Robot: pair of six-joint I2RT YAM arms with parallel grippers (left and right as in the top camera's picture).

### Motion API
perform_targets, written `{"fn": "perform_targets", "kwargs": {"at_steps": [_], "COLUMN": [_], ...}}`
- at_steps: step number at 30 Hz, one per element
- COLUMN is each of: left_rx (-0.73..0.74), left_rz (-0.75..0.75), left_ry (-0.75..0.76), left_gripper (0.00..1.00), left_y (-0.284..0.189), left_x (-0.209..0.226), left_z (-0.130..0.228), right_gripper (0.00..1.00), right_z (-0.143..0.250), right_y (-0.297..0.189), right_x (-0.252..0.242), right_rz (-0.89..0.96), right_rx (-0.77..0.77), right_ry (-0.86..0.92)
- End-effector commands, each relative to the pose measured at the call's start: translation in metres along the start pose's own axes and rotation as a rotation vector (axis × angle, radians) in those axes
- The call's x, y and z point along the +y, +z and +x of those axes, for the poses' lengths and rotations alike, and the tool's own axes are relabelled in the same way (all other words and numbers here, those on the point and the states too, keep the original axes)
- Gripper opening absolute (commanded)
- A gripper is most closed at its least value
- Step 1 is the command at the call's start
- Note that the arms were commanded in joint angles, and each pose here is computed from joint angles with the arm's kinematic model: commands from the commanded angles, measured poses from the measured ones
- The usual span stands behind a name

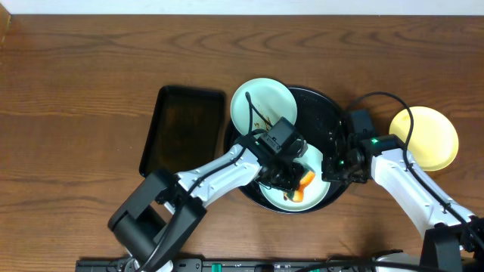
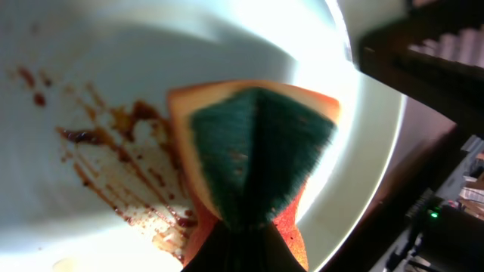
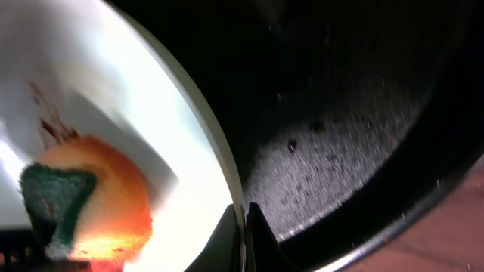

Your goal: Clean dirty plates on tray and stack at the side

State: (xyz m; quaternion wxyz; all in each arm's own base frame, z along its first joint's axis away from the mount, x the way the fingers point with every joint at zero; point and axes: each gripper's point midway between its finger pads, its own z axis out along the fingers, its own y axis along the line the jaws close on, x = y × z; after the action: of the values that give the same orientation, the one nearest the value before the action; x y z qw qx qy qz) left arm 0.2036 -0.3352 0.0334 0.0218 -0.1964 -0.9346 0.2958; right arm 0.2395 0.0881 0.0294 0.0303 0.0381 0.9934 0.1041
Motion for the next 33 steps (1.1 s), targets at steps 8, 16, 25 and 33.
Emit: {"fn": "perform_targets", "kwargs": {"at_steps": [8,16,25,33], "left_rx": [-0.118,-0.149,-0.145,-0.142], "left_rz": [-0.260,-0.318,-0.319,-0.321], "left_ry": [-0.013,-0.012,-0.013,-0.013], "left_gripper": [0.08,0.09,0.09,0.09], "left_y": [-0.003,-0.007,-0.007,-0.007], "left_x": [0.045,0.054,0.054,0.055], "left_z": [-0.024,-0.029,-0.028,-0.027], "right_gripper": [0.01,0.01,0.33,0.20], "right_z": [0.012,0.012,-0.004,-0.011], "right_y": [0.002,0.002,0.003,0.013], "right_x": [-0.016,-0.016,0.005,0.005], "right_rz": [0.096,0.095,-0.014,-0.016], "right_rx": [0.037,0.036,-0.018,-0.023], "right_ry": [0.027,0.027,0.013,0.013]}}
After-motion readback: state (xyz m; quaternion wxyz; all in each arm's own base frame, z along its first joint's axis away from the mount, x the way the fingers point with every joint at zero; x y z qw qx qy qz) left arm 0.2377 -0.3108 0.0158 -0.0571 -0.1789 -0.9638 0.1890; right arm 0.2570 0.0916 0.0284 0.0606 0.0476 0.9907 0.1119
